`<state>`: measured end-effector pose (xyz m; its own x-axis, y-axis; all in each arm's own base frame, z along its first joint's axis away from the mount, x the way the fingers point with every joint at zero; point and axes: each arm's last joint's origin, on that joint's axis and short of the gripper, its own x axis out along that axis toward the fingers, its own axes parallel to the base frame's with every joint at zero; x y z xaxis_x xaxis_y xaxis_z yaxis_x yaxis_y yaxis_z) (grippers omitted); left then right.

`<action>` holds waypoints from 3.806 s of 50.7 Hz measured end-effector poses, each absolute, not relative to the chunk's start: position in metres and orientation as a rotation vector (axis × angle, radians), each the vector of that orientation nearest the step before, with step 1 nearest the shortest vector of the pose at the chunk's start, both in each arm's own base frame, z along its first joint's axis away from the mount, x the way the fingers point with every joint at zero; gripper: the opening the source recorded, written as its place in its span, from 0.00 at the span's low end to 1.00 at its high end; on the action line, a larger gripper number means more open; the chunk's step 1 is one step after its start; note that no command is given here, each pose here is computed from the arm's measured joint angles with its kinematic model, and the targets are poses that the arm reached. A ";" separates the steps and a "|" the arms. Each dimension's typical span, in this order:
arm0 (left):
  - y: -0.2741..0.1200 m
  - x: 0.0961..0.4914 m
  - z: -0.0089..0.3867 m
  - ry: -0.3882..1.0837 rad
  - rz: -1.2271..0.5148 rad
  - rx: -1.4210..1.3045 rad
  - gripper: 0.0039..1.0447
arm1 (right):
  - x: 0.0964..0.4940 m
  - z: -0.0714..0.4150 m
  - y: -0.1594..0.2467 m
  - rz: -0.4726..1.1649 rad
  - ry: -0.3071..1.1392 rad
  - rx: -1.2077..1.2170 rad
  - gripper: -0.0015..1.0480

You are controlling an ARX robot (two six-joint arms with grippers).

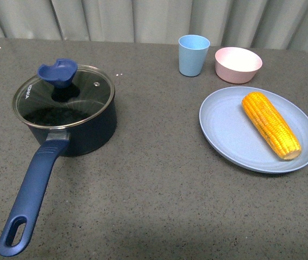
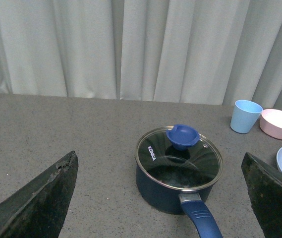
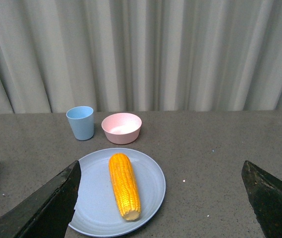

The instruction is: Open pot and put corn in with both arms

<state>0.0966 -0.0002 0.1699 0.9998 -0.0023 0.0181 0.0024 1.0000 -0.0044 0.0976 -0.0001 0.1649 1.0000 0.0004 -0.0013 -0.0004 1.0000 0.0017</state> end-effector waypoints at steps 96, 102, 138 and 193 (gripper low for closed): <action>0.000 0.097 0.170 -0.018 -0.002 -0.004 0.94 | 0.098 0.165 0.000 0.000 0.001 0.002 0.91; 0.000 0.097 0.170 -0.018 -0.002 -0.004 0.94 | 0.098 0.165 0.000 0.000 0.001 0.002 0.91; -0.046 0.178 0.175 0.125 -0.100 -0.248 0.94 | 0.098 0.165 0.000 0.000 0.001 0.002 0.91; -0.081 0.300 0.080 0.201 -0.071 -0.063 0.94 | 0.098 0.165 0.000 0.000 0.001 0.002 0.91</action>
